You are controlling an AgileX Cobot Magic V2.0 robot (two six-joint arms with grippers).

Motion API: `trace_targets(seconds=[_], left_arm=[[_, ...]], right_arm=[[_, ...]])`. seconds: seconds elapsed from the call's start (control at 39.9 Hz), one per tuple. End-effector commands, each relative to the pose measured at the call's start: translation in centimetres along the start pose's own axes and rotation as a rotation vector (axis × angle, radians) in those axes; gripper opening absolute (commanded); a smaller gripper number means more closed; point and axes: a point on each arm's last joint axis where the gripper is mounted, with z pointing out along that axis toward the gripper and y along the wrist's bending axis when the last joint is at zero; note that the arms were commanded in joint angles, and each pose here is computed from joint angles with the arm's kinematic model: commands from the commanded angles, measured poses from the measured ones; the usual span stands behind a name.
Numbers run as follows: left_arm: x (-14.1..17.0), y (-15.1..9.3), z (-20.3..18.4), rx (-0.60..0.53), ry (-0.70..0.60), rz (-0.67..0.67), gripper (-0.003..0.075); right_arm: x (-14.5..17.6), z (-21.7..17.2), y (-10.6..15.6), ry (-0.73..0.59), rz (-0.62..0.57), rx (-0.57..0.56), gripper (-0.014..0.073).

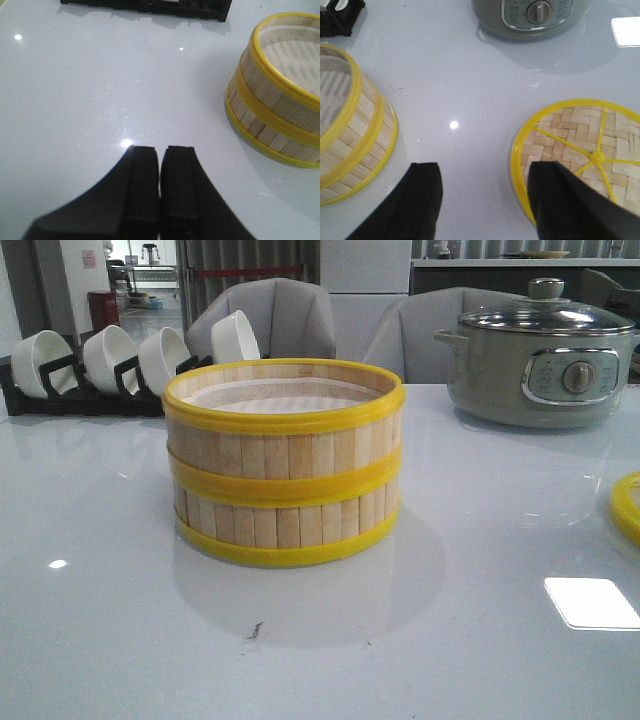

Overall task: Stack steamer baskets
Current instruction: 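Raise the left gripper away from the stacked baskets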

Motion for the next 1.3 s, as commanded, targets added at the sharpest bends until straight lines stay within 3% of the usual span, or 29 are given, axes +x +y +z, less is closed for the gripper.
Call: trace_targets(seconds=[0.0,0.2,0.28,0.5,0.6,0.93,1.15,1.28], left_arm=[[-1.6,-0.3,-0.5,0.019,-0.12,0.005,0.0094],[-1.7,-0.3,-0.5,0.019,-0.125,0.005,0.0094],[-1.7,-0.3,-0.5,0.019,-0.125,0.005,0.0094],[-1.7,-0.3,-0.5,0.019,-0.125,0.005,0.0094],[-1.7,-0.3,-0.5,0.019,-0.125,0.005,0.0094],[-1.7,-0.3,-0.5,0.019,-0.125,0.005,0.0094],[-1.7,-0.3,-0.5,0.019,-0.125,0.005,0.0094],[-1.7,-0.3,-0.5,0.019,-0.125,0.005,0.0094]], right_arm=[[-1.8,-0.9,0.2,-0.114,0.006,-0.006,0.0494],[-1.7,-0.9,0.2,-0.107,0.006,-0.006,0.0487],[-1.6,-0.9,0.2,-0.098,0.005,-0.007,0.0435],[-1.3,-0.8,0.2,-0.06,0.004,-0.008,0.0104],[-1.3,-0.5,0.2,-0.051,0.008,-0.008,0.0018],[0.1,1.8,-0.1,0.128,0.018,-0.004,0.0057],[0.6,3.2,-0.4,0.188,0.018,0.007,0.0391],[0.5,3.8,-0.8,0.183,-0.015,0.038,0.0393]])
